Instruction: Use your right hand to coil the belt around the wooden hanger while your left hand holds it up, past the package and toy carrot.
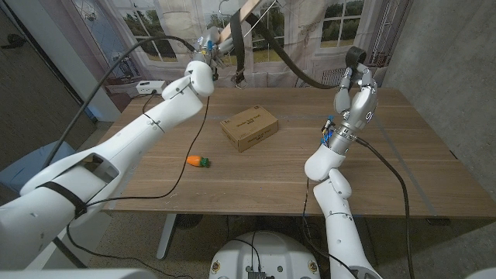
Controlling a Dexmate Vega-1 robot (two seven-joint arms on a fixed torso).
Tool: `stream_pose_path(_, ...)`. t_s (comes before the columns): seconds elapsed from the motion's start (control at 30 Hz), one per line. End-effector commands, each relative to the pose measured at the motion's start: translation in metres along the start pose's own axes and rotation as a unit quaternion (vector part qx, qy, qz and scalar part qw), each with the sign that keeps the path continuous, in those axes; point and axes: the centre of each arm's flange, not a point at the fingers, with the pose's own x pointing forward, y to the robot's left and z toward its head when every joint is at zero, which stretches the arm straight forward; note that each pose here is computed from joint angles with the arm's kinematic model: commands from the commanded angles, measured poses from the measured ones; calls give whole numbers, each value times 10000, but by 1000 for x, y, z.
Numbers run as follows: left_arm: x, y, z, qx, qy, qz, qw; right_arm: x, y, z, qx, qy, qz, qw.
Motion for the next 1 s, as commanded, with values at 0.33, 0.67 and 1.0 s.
stream_pose_path(0.33, 9, -10, 41, 2043, -411, -504, 9767, 34, 21, 45, 485, -1948, 604, 9778)
stream_pose_path(0.67, 8, -19, 56, 2897, -957, -815, 9488, 64, 54, 54, 683, -2457, 830, 9634)
stream_pose_path(1.0, 5, -28, 58, 3235, -1327, -1148, 9298, 94, 88, 58, 615, -2561, 1049, 9590)
